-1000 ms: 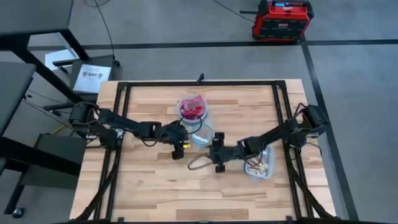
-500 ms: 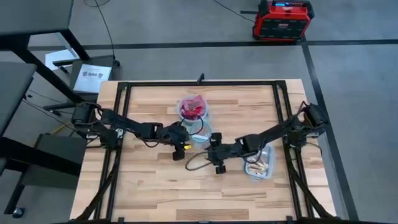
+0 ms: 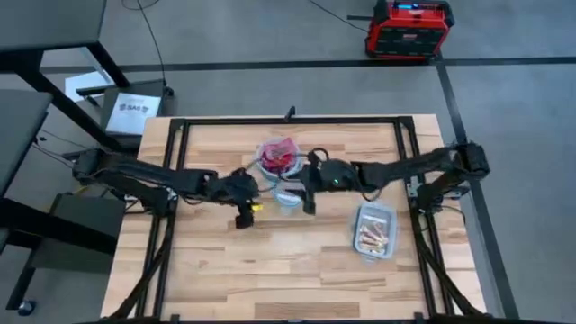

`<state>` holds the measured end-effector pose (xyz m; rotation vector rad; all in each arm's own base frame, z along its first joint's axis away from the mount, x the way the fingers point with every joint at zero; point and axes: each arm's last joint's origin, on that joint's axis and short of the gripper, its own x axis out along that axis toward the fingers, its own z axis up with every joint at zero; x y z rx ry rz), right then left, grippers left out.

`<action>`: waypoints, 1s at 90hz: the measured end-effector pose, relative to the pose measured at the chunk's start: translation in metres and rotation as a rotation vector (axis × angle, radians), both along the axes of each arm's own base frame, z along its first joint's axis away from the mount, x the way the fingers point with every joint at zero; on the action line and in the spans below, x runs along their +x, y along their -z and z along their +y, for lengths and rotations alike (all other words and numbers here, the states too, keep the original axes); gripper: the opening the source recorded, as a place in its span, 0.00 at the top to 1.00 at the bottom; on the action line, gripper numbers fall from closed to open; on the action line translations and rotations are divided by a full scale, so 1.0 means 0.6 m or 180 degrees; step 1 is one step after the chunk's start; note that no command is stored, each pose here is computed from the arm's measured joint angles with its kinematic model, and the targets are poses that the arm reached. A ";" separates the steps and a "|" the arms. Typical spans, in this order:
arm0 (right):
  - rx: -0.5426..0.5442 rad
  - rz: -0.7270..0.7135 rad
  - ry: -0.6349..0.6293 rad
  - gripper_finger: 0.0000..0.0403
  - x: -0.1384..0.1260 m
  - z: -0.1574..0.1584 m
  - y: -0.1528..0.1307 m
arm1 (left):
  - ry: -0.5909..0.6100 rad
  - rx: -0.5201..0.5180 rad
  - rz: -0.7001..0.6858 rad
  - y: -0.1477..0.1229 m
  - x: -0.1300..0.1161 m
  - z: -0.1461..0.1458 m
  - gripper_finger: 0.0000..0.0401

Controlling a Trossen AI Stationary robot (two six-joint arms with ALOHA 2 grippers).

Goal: Sort candy
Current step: Close the small circular transparent bin

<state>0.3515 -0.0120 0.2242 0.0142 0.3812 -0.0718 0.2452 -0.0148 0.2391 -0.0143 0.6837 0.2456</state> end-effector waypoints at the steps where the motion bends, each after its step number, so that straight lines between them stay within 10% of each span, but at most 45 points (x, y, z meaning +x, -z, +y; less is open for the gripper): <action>1: 0.0037 -0.0035 -0.0026 0.56 0.004 -0.001 0.004 | -0.0015 0.0014 -0.0020 -0.002 -0.003 0.001 0.73; 37: 0.0167 0.0046 -0.0140 0.56 0.047 0.000 0.112 | -0.0238 0.0085 -0.0094 0.013 -0.048 0.023 0.73; 90: -0.0148 0.0702 0.0118 0.56 -0.046 0.005 0.035 | -0.0230 -0.0027 -0.0616 0.010 -0.032 0.030 0.73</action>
